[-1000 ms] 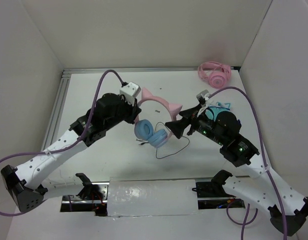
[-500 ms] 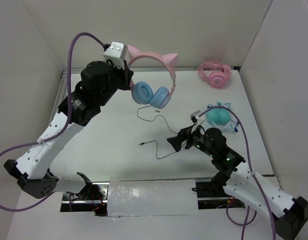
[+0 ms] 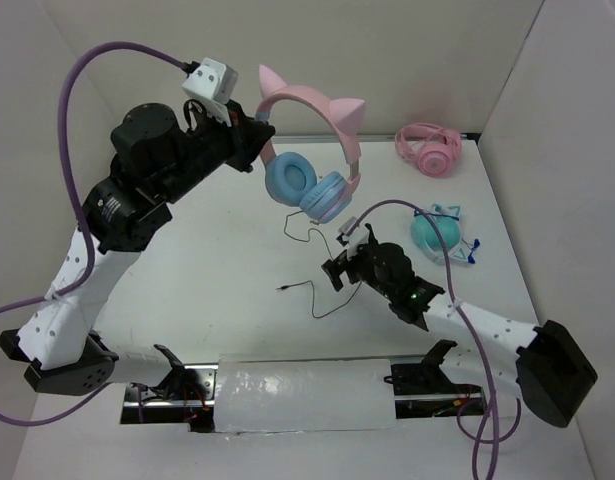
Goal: Wrap the headphones
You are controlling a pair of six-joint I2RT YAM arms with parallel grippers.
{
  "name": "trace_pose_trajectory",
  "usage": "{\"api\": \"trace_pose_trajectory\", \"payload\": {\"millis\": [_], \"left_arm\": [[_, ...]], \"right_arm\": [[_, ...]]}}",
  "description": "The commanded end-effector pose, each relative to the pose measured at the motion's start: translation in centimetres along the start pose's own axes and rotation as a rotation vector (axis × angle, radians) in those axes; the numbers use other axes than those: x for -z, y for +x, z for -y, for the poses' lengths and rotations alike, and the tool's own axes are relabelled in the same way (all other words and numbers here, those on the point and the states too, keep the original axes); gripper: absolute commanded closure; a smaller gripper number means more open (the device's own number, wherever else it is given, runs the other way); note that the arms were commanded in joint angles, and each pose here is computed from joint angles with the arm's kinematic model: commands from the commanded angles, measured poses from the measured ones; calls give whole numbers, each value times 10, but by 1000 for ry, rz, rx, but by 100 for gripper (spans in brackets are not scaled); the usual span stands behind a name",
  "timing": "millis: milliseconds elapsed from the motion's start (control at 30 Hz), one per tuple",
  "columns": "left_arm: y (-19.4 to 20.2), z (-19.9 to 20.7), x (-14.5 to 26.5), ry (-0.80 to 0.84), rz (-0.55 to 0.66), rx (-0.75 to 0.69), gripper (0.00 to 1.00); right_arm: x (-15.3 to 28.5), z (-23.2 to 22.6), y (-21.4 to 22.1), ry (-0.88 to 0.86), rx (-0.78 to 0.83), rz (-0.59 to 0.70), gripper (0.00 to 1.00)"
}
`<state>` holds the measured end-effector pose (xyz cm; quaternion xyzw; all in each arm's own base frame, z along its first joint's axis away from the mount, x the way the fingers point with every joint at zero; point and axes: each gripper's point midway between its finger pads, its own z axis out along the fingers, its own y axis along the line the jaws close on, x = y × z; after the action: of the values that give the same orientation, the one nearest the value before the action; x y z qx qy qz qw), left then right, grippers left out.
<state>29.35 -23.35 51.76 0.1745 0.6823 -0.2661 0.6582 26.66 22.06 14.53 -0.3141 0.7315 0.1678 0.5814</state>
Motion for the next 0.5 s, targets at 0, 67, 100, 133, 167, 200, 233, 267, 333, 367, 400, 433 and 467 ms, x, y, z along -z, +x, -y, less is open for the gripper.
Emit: {"api": "trace_pose_trajectory", "payload": {"millis": [0, 67, 100, 133, 167, 200, 233, 267, 333, 367, 400, 433, 467], "left_arm": [[-67, 25, 20, 115, 195, 15, 100], [-71, 27, 21, 115, 192, 19, 100], [-77, 28, 23, 120, 202, 22, 100], [-79, 29, 23, 121, 207, 25, 100], [-84, 31, 28, 130, 221, 30, 100], [-86, 34, 31, 145, 228, 32, 100], [-89, 36, 35, 157, 235, 32, 100], [-95, 39, 46, 177, 253, 37, 100], [-95, 45, 52, 208, 258, 35, 100], [-99, 47, 63, 227, 271, 35, 100], [-97, 49, 66, 237, 267, 35, 100], [-98, 51, 72, 250, 269, 33, 100], [-98, 52, 80, 263, 274, 29, 100]], "right_arm": [[-21, -1, -38, -24, 60, 89, 0], [-35, -2, -25, -32, 71, 22, 0], [-38, -1, -22, -26, 68, 7, 0], [-45, -2, -13, -28, 65, -24, 0], [-50, 0, -19, -19, 58, -15, 0], [-56, 1, -8, -7, 47, -50, 1], [-60, 5, -7, 0, 38, -65, 2], [-65, 7, -8, 3, 30, -80, 2], [-76, 6, -3, -12, 8, -112, 9], [-79, 7, -1, -7, 0, -123, 14], [-83, 12, 8, 24, -24, -147, 34], [-85, 17, 9, 48, -38, -146, 48], [-85, 26, 14, 76, -51, -155, 59]]}}
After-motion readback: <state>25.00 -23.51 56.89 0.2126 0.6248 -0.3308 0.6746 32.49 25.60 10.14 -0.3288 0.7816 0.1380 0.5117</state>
